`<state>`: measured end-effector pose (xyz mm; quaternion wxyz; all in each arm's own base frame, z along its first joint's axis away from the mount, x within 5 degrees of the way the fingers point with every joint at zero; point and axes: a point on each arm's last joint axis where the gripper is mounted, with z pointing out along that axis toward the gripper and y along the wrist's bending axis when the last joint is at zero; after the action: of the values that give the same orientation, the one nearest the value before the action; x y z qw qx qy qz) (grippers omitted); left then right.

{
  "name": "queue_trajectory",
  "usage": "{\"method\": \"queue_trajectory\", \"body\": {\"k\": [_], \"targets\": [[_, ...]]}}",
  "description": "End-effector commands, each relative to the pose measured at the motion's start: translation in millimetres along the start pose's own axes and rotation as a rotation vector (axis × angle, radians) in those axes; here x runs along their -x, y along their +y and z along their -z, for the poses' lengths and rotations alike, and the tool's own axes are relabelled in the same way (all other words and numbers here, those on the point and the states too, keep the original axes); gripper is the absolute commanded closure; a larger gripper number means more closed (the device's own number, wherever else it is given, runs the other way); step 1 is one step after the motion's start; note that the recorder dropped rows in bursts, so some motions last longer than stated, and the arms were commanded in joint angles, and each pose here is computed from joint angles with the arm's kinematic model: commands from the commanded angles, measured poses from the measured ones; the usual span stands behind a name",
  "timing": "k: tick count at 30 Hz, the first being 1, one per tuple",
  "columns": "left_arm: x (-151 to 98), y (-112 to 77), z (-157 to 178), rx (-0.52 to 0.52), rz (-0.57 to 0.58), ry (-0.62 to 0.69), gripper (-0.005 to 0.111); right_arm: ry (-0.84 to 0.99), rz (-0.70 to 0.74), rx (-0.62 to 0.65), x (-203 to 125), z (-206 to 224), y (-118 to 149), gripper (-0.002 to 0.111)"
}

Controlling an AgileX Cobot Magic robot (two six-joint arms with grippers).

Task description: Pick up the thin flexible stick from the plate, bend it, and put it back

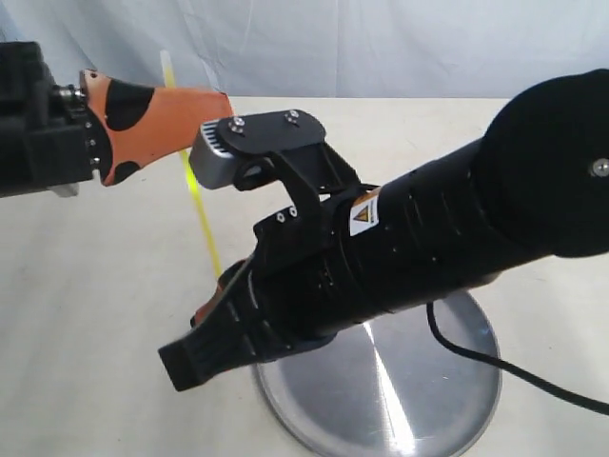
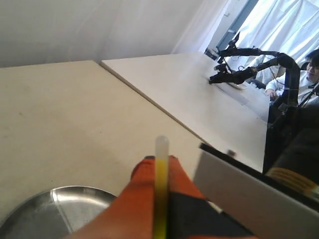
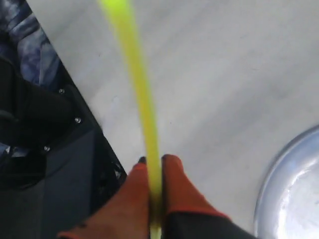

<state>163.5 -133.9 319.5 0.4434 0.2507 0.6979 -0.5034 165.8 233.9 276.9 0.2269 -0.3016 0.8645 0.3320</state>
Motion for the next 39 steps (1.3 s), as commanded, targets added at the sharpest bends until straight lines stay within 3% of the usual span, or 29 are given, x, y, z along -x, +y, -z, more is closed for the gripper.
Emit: {"method": "queue_trajectory", "body": {"k": [1, 4, 9, 14, 22, 31, 34, 35, 39], "targets": [[-11.2, 11.6, -18.4, -0.050, 0.044, 0.072, 0.107, 0.025, 0.043, 0.023, -3.6, 12.7, 5.9, 0.107], [-19.8, 12.4, -30.2, -0.085, 0.023, 0.120, 0.107, 0.019, 0.073, 0.043, -6.0, 29.3, 12.8, 0.109], [-19.9, 12.0, -36.3, -0.063, -0.141, 0.125, 0.107, -0.061, 0.111, 0.083, -7.8, 63.9, 26.3, 0.109], [-19.9, 10.3, -36.1, -0.083, -0.153, 0.125, 0.107, -0.139, 0.161, 0.054, -8.2, 85.6, 29.6, 0.109], [-16.5, -10.1, -28.7, -0.237, -0.092, 0.110, 0.107, -0.037, 0.131, -0.218, -8.5, 66.1, -0.8, 0.109], [-0.8, -34.4, -17.6, -0.336, -0.101, 0.067, 0.107, 0.068, 0.103, -0.261, -5.4, 9.7, -21.9, 0.109], [3.9, -34.4, -16.0, -0.287, -0.129, 0.044, 0.107, 0.097, 0.081, -0.259, -7.2, -0.6, -25.1, 0.109], [5.4, -27.7, -17.4, -0.207, -0.132, 0.034, 0.107, 0.101, 0.073, -0.239, -7.8, -0.2, -23.1, 0.109], [7.5, -13.5, -19.1, -0.045, -0.141, 0.021, 0.107, 0.014, 0.103, -0.111, -4.3, 26.7, -2.1, 0.109]]}}
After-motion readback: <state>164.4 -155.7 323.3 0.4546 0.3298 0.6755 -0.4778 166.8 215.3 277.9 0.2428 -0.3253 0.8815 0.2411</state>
